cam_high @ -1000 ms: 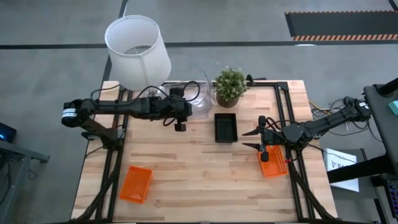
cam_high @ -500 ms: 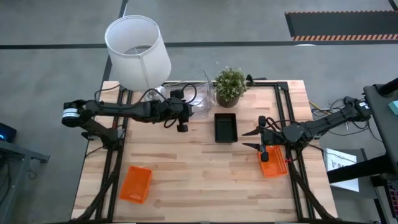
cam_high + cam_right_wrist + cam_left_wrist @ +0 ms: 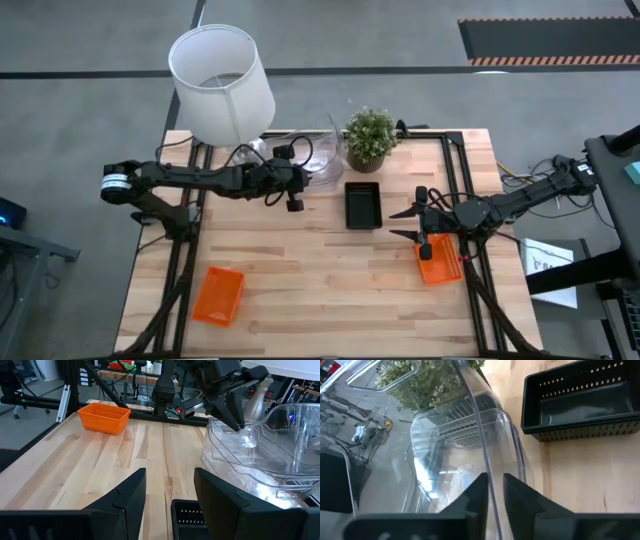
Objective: Stack baskets by color
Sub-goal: Stack the bottom transparent bin on the top transparent bins
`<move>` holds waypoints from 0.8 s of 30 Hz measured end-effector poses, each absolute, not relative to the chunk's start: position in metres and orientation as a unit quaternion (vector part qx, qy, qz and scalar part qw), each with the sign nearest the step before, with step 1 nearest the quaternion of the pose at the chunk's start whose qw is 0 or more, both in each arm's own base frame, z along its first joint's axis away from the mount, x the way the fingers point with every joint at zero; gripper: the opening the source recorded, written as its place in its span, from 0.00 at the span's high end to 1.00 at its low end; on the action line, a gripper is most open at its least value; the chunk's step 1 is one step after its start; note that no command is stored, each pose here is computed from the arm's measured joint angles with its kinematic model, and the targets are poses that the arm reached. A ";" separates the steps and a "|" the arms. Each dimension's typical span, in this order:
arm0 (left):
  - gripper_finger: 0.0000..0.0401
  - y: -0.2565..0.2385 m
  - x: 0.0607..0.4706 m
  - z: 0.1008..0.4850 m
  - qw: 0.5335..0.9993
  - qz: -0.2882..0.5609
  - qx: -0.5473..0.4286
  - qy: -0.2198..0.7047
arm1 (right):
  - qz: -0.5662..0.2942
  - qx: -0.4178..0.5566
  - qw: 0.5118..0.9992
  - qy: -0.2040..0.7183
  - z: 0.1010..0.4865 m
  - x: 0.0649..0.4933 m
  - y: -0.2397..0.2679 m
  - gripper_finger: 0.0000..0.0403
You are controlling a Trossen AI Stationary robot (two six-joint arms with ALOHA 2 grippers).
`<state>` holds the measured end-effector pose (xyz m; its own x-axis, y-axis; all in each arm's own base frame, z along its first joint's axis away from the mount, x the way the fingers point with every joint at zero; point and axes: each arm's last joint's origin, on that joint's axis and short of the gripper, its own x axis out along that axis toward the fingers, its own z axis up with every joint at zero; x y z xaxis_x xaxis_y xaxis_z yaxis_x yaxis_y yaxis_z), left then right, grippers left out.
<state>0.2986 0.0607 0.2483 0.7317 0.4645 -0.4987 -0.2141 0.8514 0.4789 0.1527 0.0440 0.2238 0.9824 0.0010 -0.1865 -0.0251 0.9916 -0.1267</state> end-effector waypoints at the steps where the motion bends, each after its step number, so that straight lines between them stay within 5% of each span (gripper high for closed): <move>1: 0.93 0.061 0.299 0.248 0.909 0.187 0.199 0.315 | 0.006 -0.064 0.994 0.093 0.224 0.153 0.044 0.60; 24: 1.00 0.057 0.293 0.288 0.896 0.169 0.222 0.346 | 0.006 -0.063 0.994 0.094 0.224 0.153 0.044 0.60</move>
